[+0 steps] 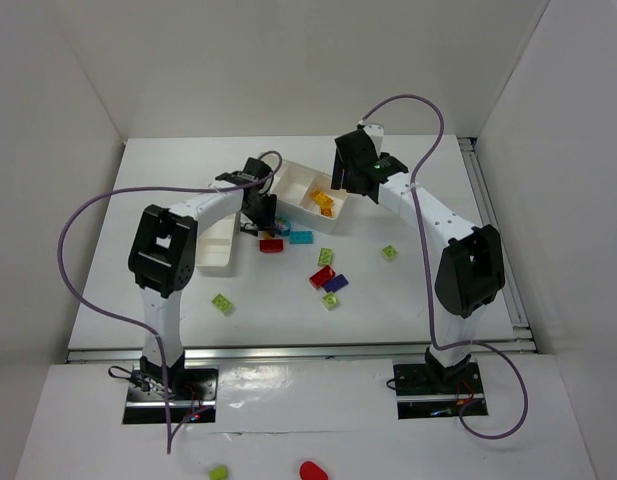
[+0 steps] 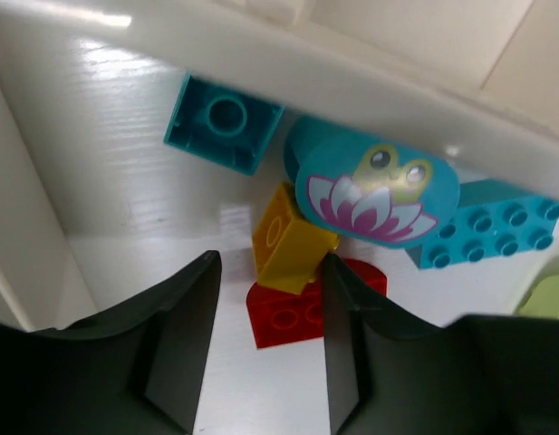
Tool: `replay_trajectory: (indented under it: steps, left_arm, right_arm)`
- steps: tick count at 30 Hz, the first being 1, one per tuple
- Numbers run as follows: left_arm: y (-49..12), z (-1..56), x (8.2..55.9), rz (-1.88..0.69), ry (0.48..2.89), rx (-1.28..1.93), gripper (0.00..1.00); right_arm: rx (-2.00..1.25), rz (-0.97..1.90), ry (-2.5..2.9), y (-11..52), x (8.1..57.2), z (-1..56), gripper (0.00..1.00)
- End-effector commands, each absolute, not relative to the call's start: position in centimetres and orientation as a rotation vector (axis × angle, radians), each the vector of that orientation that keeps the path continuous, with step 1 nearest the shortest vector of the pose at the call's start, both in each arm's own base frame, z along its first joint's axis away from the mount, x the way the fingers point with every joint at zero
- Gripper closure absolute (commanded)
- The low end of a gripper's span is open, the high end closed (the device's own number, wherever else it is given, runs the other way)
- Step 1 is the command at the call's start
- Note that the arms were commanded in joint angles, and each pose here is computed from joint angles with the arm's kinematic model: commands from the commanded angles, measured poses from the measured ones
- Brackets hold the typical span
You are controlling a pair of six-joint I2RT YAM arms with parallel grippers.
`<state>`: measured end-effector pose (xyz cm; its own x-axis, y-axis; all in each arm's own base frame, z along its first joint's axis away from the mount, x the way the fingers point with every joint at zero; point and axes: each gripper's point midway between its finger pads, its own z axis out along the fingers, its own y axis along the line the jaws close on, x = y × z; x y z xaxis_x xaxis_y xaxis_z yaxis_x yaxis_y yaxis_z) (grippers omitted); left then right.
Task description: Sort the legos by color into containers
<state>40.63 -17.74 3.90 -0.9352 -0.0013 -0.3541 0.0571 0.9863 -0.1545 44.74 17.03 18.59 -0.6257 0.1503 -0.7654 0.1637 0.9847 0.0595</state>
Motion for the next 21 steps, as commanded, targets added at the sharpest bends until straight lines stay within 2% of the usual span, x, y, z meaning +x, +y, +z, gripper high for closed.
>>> replay_trajectory:
  steps: [1, 6, 7, 8, 12, 21]
  left_arm:
    - [-17.8, 3.5, 41.6, -0.199, 2.763, 0.056, 0.45]
    - [-18.1, 3.3, 41.7, -0.186, 2.762, 0.066, 0.59]
    - [-18.1, 3.3, 41.7, -0.186, 2.762, 0.066, 0.68]
    - [-18.3, 3.8, 41.7, -0.18, 2.748, 0.075, 0.71]
    - [-18.3, 6.3, 41.6, -0.201, 2.71, 0.075, 0.79]
    - [-20.3, 15.1, 40.4, -0.344, 2.559, 0.146, 0.79]
  right_arm:
    - [0.249, -0.047, 2.238, 15.9, 44.2, 19.8, 0.19]
    - [0.261, -0.036, 2.229, 15.9, 44.1, 20.2, 0.19]
    - [0.261, -0.036, 2.229, 15.9, 44.1, 20.2, 0.19]
    - [0.261, -0.036, 2.229, 15.9, 44.1, 20.2, 0.19]
    - [0.261, -0.036, 2.229, 15.9, 44.1, 20.2, 0.19]
    - [0.276, -0.059, 2.207, 15.4, 44.1, 21.0, 0.19]
